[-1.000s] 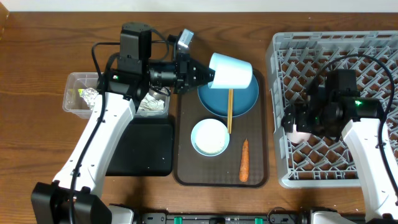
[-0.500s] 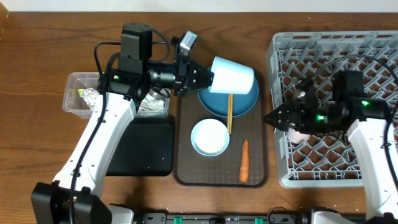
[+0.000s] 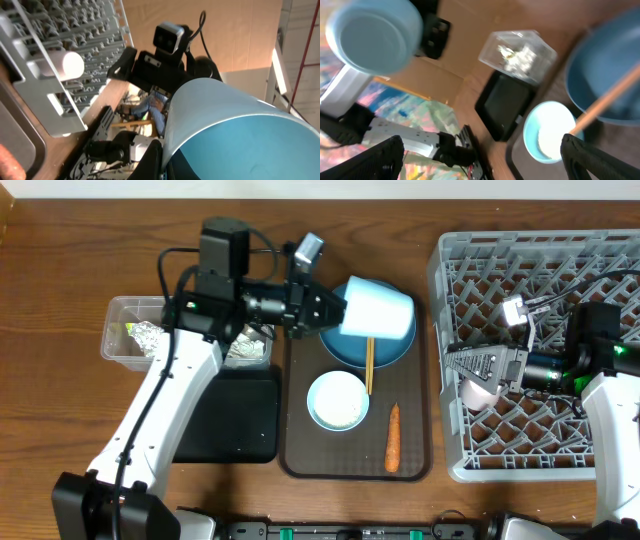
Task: Sort waste into correct bins and load items into the dishwasher rack
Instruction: 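Lift the light-blue cup and tilt it toward the right gripper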
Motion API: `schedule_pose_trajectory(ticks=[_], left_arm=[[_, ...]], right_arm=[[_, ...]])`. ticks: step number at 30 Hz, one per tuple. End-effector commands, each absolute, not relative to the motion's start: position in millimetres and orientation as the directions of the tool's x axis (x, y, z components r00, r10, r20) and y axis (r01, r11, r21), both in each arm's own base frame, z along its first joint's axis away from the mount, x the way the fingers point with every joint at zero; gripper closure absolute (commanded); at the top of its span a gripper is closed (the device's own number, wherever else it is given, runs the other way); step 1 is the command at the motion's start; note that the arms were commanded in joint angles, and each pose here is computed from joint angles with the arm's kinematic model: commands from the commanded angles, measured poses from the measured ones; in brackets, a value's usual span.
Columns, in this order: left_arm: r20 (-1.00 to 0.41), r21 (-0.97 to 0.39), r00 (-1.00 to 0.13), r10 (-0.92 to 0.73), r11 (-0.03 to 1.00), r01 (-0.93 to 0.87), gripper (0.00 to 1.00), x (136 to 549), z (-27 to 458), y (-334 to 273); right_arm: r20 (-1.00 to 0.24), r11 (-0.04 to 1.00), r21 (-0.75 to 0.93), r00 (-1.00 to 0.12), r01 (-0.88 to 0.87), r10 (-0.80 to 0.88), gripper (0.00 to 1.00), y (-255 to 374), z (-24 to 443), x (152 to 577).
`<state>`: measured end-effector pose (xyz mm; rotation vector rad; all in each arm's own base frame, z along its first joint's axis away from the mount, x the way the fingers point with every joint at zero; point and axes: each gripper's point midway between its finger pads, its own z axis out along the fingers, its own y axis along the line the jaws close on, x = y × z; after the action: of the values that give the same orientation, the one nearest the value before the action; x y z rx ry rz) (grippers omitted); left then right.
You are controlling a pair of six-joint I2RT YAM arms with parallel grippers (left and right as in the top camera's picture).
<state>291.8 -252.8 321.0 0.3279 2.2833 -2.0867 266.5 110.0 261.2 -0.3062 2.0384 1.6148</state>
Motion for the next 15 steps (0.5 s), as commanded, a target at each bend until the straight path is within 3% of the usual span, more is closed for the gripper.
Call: schedule_pose_trajectory(ticks=[1,15], left_arm=[[-0.194,-0.977,-0.961,0.195,0.046,0.207,0.94,276.0,326.0,-264.7],[-0.229,-0.962,-0.952,0.201,0.099,0.253,0.94,269.1,315.4,-287.7]], right_arm=[[-0.629,0.137,0.777,-0.762,-0.614,0.153,0.01,121.5,290.2,259.7],[-0.736,0.109,0.677,-0.671,-0.728,0.087,0.01,140.6,309.5,240.3]])
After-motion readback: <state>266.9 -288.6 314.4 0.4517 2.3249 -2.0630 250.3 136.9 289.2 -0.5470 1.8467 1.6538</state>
